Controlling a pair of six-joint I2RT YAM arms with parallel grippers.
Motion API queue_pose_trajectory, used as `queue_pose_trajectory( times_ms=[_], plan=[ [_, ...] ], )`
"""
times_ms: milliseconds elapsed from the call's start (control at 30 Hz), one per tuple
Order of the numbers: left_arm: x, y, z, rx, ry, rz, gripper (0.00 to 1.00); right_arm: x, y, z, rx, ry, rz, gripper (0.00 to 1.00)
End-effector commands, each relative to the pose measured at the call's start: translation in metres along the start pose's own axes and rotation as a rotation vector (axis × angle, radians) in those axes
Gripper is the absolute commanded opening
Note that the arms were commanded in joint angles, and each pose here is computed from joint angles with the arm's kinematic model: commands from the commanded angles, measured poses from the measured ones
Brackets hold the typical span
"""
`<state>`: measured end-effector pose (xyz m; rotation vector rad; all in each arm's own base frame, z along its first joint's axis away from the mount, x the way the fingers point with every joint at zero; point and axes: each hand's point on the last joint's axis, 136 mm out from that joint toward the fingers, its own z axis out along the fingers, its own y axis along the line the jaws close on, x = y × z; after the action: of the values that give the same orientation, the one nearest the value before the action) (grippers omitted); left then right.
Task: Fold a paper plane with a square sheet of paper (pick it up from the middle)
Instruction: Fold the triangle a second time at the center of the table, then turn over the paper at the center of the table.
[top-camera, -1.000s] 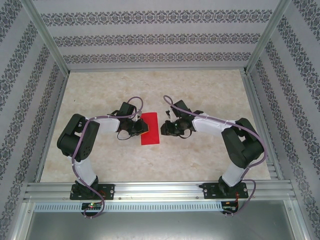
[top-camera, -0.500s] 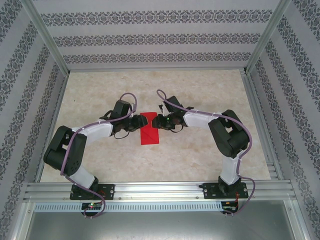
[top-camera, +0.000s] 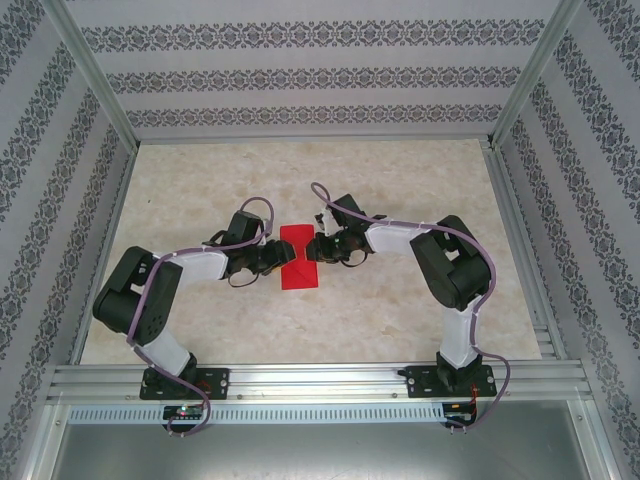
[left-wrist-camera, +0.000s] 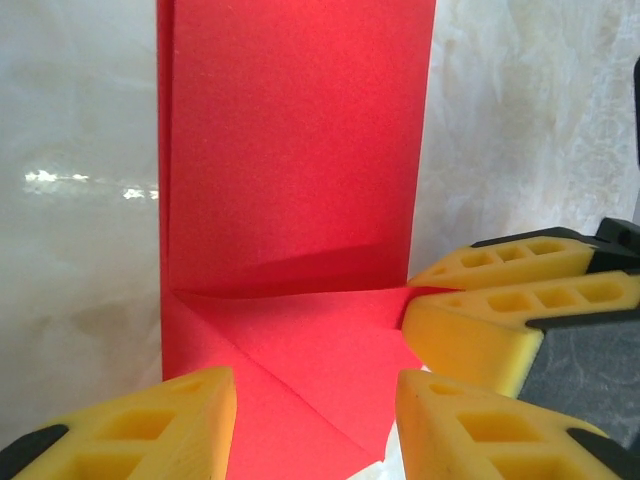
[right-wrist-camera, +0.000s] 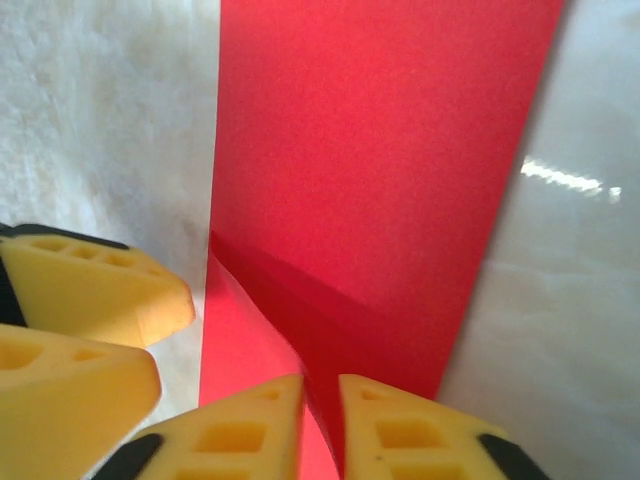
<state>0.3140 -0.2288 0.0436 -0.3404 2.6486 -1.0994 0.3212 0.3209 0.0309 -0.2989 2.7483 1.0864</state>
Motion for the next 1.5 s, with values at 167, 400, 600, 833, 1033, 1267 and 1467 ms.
queue_pose_trajectory(
  times_ms=[167, 400, 600, 833, 1033, 1267, 1467],
  plan=[
    [0.006, -0.017, 0.012, 0.096, 0.039, 0.026, 0.47, -0.01, -0.009, -0.003, -0.022, -0.055, 0.024, 0.09],
    [0.007, -0.026, 0.019, 0.129, 0.057, 0.04, 0.46, -0.009, -0.012, -0.003, -0.027, -0.057, 0.036, 0.1],
    [0.005, -0.026, 0.026, 0.126, 0.061, 0.038, 0.37, -0.008, -0.012, -0.006, -0.028, -0.062, 0.044, 0.14],
    [0.001, -0.024, 0.028, 0.115, 0.04, 0.038, 0.22, -0.018, -0.009, -0.034, -0.021, -0.139, 0.062, 0.44],
    [-0.005, -0.027, 0.025, 0.109, 0.013, 0.067, 0.06, -0.029, -0.013, -0.07, 0.01, -0.235, 0.082, 0.63],
    [-0.017, -0.035, -0.014, -0.093, 0.007, 0.247, 0.01, -0.046, -0.029, -0.126, 0.198, -0.381, 0.091, 0.72],
    [-0.043, -0.029, -0.078, -0.469, -0.031, 0.436, 0.02, -0.062, -0.031, -0.166, 0.259, -0.49, 0.119, 0.75]
  ],
)
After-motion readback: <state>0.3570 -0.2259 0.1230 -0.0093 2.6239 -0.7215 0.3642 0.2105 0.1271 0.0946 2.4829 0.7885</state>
